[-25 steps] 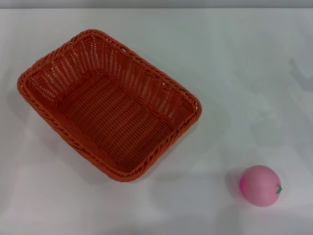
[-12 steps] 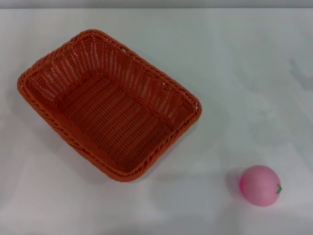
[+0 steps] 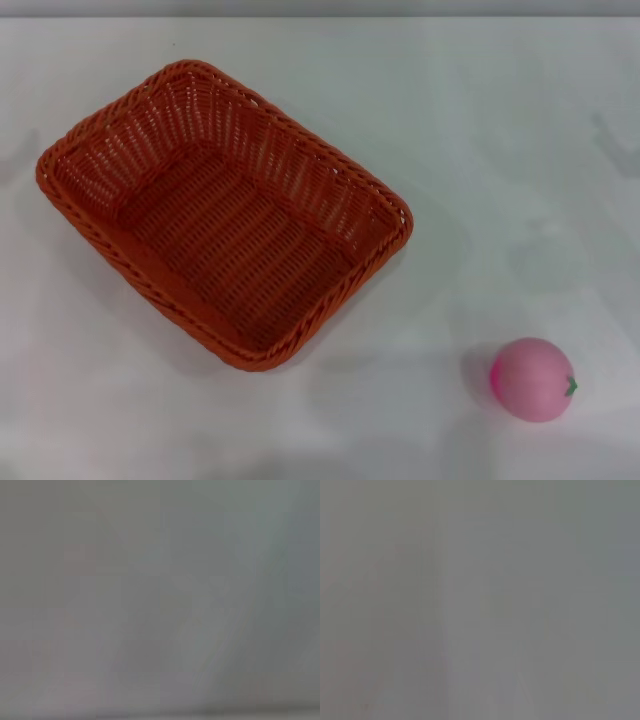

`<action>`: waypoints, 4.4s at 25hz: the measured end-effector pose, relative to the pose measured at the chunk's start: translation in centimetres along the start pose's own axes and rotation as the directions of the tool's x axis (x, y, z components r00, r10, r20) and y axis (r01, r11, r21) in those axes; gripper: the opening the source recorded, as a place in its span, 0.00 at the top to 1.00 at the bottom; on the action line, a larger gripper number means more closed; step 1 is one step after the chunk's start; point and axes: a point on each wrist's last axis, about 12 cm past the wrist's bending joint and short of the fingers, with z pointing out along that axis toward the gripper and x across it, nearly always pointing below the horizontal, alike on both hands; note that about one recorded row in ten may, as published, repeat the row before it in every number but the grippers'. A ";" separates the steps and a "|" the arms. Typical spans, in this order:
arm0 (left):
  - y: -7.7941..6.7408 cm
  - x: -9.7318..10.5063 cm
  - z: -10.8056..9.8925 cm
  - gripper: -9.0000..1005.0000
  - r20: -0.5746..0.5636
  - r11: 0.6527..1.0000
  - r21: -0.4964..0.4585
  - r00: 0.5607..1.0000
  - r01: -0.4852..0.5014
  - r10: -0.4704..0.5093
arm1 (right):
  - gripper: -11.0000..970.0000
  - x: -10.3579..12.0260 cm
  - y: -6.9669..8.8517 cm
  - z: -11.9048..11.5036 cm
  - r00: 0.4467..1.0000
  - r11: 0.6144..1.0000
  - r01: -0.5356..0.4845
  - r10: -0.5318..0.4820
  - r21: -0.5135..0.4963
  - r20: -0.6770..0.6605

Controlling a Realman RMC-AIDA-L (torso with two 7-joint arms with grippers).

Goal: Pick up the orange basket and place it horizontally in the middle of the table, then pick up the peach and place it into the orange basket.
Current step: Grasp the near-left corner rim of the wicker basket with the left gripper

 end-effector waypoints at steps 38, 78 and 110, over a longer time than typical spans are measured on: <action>-3.9 -0.2 7.8 0.14 -0.331 0.902 0.334 0.862 -0.273 0.384 | 0.10 1.3 1.4 -0.6 0.999 0.999 -0.038 0.038 -0.011 -0.035; -5.6 2.1 10.2 0.47 -0.298 0.860 0.381 0.836 -0.339 0.462 | 0.10 1.6 1.9 -0.9 0.996 0.997 -0.075 0.074 -0.021 -0.046; -5.6 1.2 8.6 0.82 -0.282 0.908 0.341 0.895 -0.244 0.347 | 0.11 1.4 2.3 0.1 0.997 0.996 -0.075 0.074 -0.047 -0.039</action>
